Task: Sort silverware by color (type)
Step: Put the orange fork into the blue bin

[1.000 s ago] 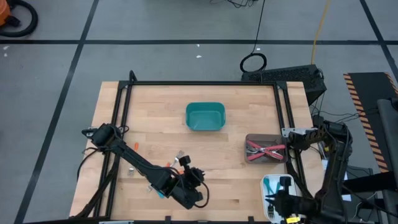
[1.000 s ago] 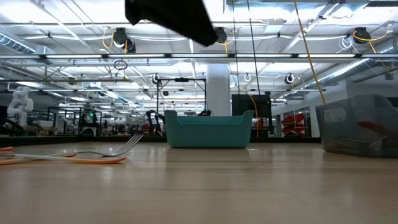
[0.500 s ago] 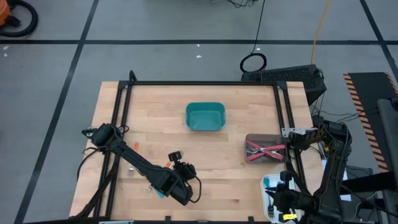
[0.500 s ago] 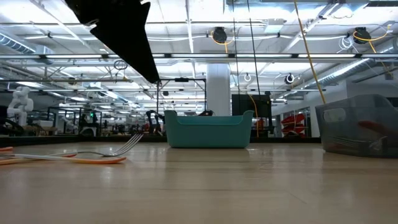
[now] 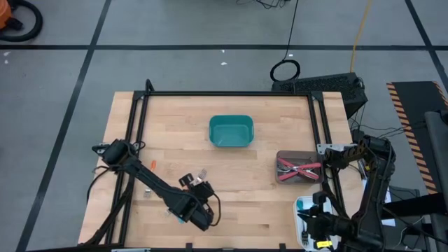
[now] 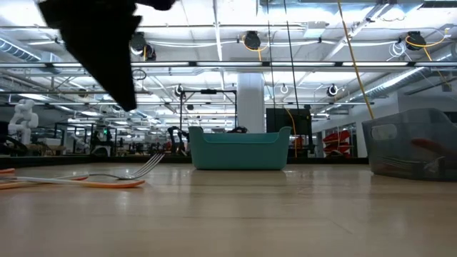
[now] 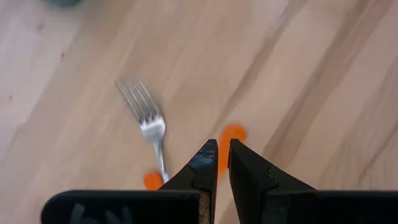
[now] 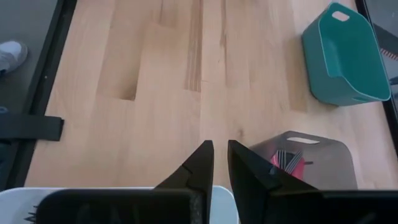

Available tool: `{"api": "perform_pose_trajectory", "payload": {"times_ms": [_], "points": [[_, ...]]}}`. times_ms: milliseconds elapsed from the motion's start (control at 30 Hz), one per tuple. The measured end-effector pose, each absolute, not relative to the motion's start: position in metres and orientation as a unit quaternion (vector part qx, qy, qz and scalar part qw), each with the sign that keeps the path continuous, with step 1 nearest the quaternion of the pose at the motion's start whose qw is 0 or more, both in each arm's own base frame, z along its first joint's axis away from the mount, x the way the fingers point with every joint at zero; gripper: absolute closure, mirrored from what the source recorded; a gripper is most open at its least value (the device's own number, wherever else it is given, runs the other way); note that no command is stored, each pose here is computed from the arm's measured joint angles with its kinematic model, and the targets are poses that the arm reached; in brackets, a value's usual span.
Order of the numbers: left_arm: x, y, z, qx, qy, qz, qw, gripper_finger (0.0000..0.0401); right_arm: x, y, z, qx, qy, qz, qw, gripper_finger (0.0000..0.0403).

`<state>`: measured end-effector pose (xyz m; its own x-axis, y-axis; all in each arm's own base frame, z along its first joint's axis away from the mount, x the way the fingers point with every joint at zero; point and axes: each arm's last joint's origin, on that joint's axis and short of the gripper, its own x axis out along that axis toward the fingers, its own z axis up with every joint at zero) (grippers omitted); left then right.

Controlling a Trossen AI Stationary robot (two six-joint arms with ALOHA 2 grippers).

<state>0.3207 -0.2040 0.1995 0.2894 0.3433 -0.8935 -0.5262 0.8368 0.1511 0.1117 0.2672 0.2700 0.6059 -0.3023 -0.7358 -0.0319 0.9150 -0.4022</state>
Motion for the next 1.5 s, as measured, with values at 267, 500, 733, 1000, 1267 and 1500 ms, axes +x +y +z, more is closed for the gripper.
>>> {"api": "perform_pose_trajectory", "payload": {"times_ms": [267, 500, 733, 1000, 1267, 1500], "points": [[0.301, -0.213, 0.199, -0.028, 0.602, 0.240, 0.761, 0.0359, 0.114, 0.268, 0.270, -0.185, 0.437, -0.077, 0.877, 0.0358], [0.296, -0.205, 0.193, 0.015, 0.650, 0.210, 0.730, 0.0347, 0.115, 0.270, 0.270, -0.172, 0.435, -0.072, 0.881, 0.0358], [0.301, -0.187, 0.163, 0.000, 0.677, 0.170, 0.716, 0.0297, 0.115, 0.273, 0.270, -0.171, 0.433, -0.058, 0.883, 0.0358], [0.303, -0.187, 0.155, 0.017, 0.677, 0.128, 0.725, 0.0290, 0.115, 0.273, 0.270, -0.173, 0.434, -0.057, 0.883, 0.0358], [0.299, -0.171, 0.133, 0.016, 0.692, 0.103, 0.714, 0.0290, 0.116, 0.275, 0.269, -0.164, 0.431, -0.053, 0.886, 0.0358], [0.302, -0.162, 0.129, -0.011, 0.706, 0.077, 0.704, 0.0291, 0.116, 0.275, 0.269, -0.171, 0.432, -0.049, 0.884, 0.0358]]}}
